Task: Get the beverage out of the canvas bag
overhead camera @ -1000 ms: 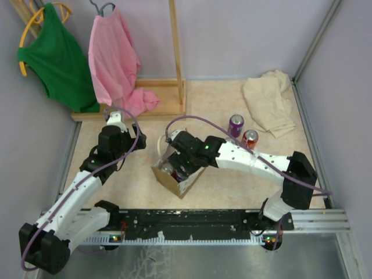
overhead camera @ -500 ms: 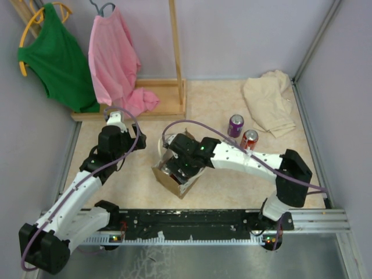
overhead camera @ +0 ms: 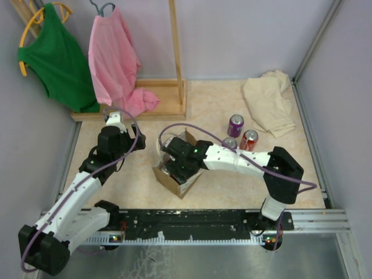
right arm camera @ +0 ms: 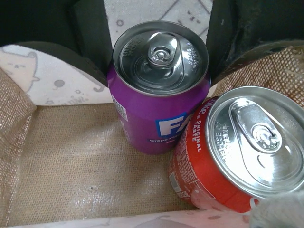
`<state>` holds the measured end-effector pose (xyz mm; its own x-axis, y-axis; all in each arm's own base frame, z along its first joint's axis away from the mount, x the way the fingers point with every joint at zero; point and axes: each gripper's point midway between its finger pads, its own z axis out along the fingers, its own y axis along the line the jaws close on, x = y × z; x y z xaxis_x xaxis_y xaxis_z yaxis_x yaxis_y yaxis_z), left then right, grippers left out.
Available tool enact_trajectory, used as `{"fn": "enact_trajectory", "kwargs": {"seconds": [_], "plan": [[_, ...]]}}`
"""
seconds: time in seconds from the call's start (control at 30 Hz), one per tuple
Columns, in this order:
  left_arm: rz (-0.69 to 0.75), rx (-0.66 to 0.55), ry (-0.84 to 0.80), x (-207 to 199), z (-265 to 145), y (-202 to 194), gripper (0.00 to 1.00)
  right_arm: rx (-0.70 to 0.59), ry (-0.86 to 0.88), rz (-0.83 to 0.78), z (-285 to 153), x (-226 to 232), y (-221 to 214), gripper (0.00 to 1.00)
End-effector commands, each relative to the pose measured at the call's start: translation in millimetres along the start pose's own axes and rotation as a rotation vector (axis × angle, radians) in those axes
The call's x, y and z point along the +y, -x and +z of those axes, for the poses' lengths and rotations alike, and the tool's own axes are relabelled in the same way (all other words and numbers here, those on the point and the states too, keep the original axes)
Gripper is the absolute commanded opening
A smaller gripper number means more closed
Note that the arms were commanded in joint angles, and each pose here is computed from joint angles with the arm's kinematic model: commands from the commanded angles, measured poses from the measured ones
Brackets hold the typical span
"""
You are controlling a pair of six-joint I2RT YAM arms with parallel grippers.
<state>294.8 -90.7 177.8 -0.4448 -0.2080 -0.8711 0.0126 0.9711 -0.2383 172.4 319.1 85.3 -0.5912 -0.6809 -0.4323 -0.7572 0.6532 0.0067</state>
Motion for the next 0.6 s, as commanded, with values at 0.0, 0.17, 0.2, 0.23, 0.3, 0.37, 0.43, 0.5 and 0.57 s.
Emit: {"fn": "enact_trajectory", "kwargs": {"seconds": [0.0,0.17,0.2,0.23,0.3,0.37,0.43,0.5,0.57], "plan": [[-0.008,-0.024,0.004,0,-5,9,1.00,0.022,-0.041,-0.037,9,-6,-2,0.54],[-0.008,-0.022,0.008,1,-4,7,1.00,0.032,-0.040,-0.046,8,-6,-1,0.13],[-0.007,-0.023,0.008,0,-4,7,1.00,0.028,-0.044,-0.045,7,-6,0,0.03],[-0.007,-0.021,0.008,1,-4,7,1.00,0.021,-0.051,-0.044,6,-8,1,0.00],[-0.006,-0.018,0.009,1,-3,5,1.00,0.005,-0.068,-0.044,1,-11,5,0.00],[-0.005,-0.016,0.009,1,-2,5,1.00,-0.032,-0.086,-0.038,-9,-15,13,0.00],[-0.006,-0.014,0.010,1,-2,4,1.00,-0.103,-0.100,-0.028,-26,-18,27,0.00],[-0.006,-0.017,0.007,0,-1,5,1.00,-0.173,-0.119,-0.020,-42,-23,41,0.00],[-0.007,-0.017,0.007,0,-1,5,1.00,-0.237,-0.146,-0.012,-57,-28,56,0.00]]}}
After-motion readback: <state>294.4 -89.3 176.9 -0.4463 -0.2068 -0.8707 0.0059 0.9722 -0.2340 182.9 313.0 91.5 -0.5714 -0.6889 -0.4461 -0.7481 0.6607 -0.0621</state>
